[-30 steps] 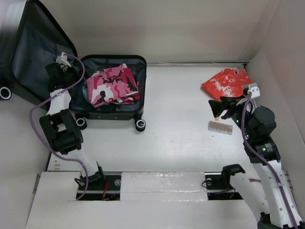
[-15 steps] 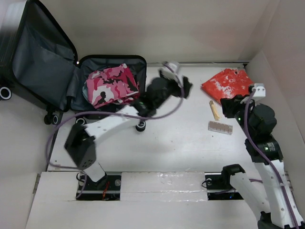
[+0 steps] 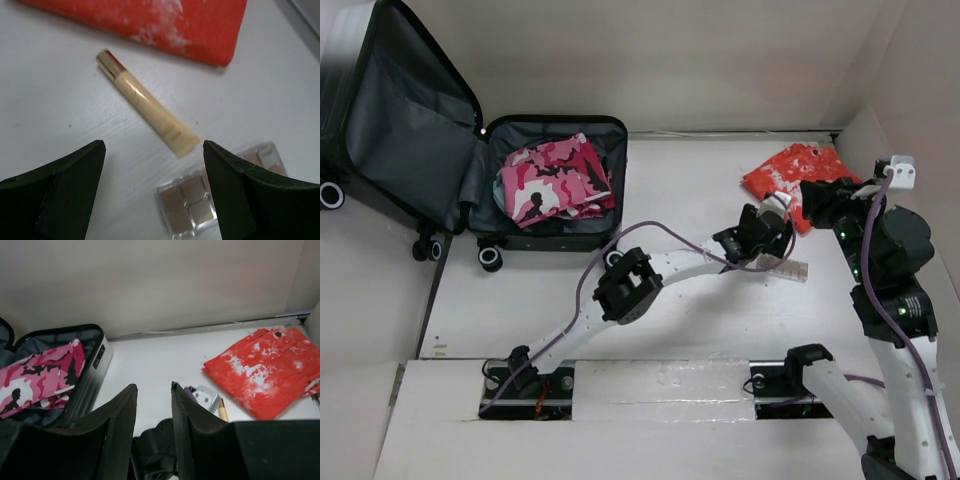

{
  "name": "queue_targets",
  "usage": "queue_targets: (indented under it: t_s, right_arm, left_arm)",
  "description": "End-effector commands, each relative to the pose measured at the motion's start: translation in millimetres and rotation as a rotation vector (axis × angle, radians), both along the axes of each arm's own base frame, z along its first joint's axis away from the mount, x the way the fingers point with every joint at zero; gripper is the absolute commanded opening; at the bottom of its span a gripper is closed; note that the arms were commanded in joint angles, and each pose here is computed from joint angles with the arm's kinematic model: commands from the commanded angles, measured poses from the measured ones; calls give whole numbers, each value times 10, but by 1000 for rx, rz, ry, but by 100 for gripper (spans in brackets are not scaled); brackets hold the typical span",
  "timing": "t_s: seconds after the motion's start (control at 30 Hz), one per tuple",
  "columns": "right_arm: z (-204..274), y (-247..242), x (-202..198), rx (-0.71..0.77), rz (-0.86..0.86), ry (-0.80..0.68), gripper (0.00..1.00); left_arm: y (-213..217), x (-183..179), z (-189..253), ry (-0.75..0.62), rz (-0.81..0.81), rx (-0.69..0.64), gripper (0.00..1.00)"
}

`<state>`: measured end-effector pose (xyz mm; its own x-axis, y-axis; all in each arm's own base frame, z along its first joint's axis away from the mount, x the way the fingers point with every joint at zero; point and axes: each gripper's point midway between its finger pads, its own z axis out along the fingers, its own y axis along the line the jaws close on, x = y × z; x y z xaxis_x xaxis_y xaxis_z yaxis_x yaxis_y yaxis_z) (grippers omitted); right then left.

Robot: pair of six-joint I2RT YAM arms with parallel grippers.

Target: Pack the luggage

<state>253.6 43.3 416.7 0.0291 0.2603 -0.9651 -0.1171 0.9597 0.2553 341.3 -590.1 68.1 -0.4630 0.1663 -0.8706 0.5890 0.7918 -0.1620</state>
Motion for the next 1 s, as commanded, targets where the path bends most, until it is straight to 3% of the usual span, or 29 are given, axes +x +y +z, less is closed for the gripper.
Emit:
queue_targets:
  t_s: [0.0,0.23,0.67,0.73,0.87,0.93,0.97]
  right_arm:
    - [102,80,20,-14,45,-10,40]
    - [-132,192,97,-23,100,28,41]
    - [37,438,-124,5,256,-60,41]
    - [91,493,-180,15,293,-80,41]
    - [134,557,-238,32,333,-100,41]
    - [103,553,-236,20,332,-91,41]
    - [77,553,-236,20,332,-81,41]
  left_arm:
    - [-76,284,588,-21,135,-129,75]
    - [-182,471,550,-73,209,-204,75]
    - [-262,532,87,-77,218,-197,65]
    - [-249,525,61,-73,218,-186,60]
    - [-107,555,-89,-57,236,-106,39]
    - [119,565,-309,-50,261,-13,32]
    - [255,646,-158,-51,281,-13,29]
